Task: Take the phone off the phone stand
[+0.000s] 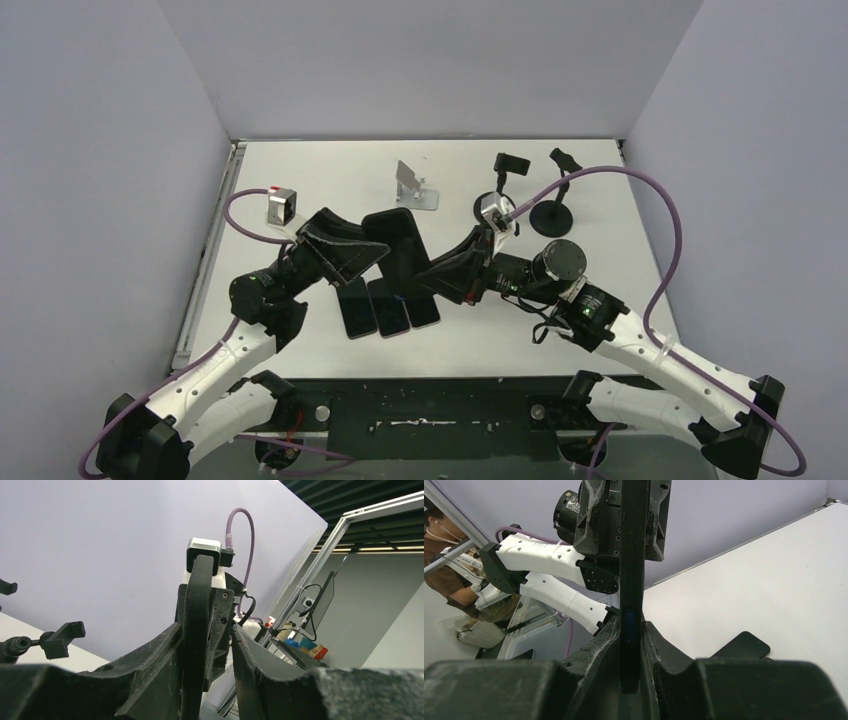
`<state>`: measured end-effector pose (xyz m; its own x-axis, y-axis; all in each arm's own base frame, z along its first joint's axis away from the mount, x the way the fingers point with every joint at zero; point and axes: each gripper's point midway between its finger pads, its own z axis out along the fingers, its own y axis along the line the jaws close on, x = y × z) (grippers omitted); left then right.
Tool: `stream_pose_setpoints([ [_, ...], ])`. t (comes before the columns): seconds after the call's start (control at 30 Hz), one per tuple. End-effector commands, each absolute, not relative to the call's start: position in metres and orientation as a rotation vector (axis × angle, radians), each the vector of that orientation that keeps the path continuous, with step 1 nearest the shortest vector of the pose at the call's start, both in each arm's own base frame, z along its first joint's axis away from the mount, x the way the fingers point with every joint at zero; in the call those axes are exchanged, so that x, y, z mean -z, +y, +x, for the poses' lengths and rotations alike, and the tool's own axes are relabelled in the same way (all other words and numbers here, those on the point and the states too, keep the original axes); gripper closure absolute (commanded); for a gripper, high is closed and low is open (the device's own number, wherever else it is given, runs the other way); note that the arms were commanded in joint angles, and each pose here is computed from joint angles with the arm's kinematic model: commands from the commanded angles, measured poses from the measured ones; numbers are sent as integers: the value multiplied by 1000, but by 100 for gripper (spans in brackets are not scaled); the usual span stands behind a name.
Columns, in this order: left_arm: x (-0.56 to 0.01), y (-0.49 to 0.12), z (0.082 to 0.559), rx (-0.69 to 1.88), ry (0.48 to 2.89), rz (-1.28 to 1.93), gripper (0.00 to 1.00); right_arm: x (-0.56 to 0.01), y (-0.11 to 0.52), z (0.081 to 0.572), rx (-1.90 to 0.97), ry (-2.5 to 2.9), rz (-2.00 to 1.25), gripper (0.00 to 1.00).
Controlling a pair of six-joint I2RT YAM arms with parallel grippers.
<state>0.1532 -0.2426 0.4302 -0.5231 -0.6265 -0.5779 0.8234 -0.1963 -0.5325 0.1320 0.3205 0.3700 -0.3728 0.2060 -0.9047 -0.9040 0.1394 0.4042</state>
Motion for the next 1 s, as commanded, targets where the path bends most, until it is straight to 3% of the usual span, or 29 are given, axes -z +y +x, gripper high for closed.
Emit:
stream_pose_setpoints([
  [0.0,-449,-233,145,1870,925,290,64,-411,305,140,-1403,1271,-646,100],
  [0.57,-424,-247,161,1807,1073,302,75,-409,301,149,-1385,1272,-621,100],
  [0.6,-423,-248,161,1807,1079,304,80,-408,302,149,-1386,1273,-620,100],
  [0.67,-422,-247,161,1801,1077,304,100,-408,302,149,-1388,1276,-617,100],
  [0.8,-420,-245,165,1780,1085,281,100,-406,304,148,-1399,1280,-635,100],
  [0.83,-418,-246,165,1775,1091,284,100,-404,305,147,-1401,1291,-644,95],
  [0.9,-417,-248,170,1750,1116,286,100,-399,308,147,-1392,1326,-680,49],
  [0.97,-415,-252,178,1704,1176,302,100,-396,308,148,-1352,1380,-717,15],
])
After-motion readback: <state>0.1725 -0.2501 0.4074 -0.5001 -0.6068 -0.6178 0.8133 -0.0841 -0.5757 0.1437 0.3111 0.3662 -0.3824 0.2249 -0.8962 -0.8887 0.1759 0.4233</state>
